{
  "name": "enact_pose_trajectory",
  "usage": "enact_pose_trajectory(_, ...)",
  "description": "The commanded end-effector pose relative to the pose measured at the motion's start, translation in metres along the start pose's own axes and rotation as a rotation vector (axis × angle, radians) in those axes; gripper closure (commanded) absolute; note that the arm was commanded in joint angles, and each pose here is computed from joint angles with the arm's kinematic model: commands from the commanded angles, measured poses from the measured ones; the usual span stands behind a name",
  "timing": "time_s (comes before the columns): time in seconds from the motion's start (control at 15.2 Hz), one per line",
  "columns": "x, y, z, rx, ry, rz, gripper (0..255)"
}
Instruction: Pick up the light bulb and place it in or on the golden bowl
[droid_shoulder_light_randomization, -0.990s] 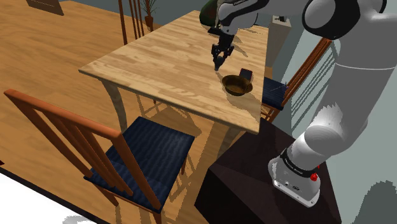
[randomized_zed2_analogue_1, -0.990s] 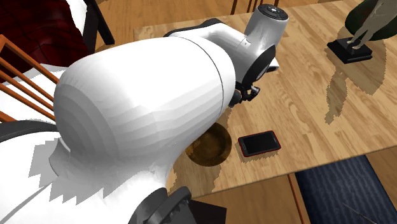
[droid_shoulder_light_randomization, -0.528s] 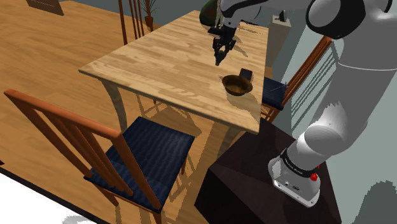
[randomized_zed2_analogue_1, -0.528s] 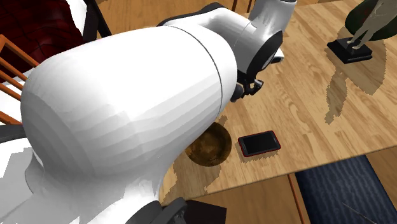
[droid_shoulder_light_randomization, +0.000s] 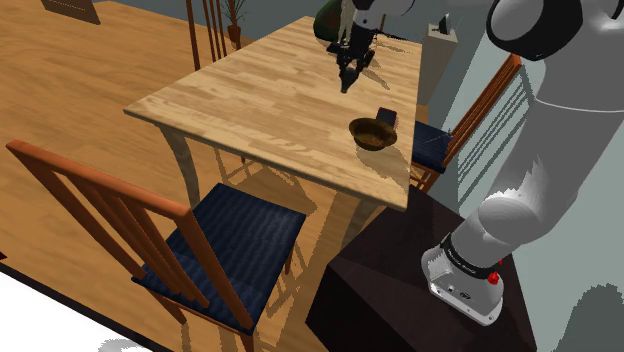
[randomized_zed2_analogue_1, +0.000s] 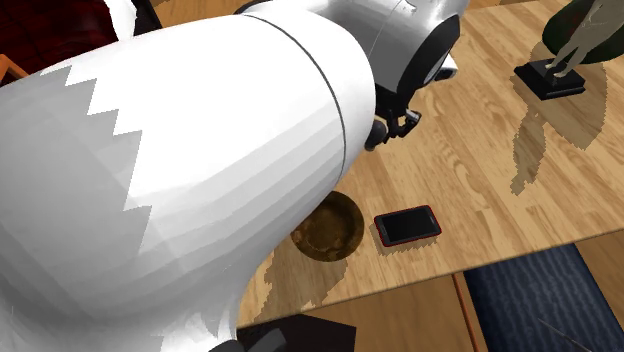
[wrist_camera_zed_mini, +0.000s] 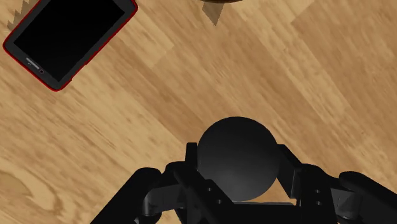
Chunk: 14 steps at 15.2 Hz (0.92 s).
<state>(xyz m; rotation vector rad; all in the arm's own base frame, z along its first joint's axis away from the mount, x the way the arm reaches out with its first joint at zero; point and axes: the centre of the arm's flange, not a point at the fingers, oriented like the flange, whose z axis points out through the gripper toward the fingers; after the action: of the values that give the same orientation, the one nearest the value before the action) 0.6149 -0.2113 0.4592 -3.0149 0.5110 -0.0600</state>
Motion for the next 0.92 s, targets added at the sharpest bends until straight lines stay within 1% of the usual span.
enact_pose_trajectory(0.0,0.001,-0.001,-0.011,0.0,0.0,0.0,255)
enact_pose_trajectory(0.4,0.001,-0.004,-0.041,0.0,0.0,0.0,255)
enact_pose_trajectory(0.86,-0.09,-0.005,-0.054,0.0,0.0,0.0,255)
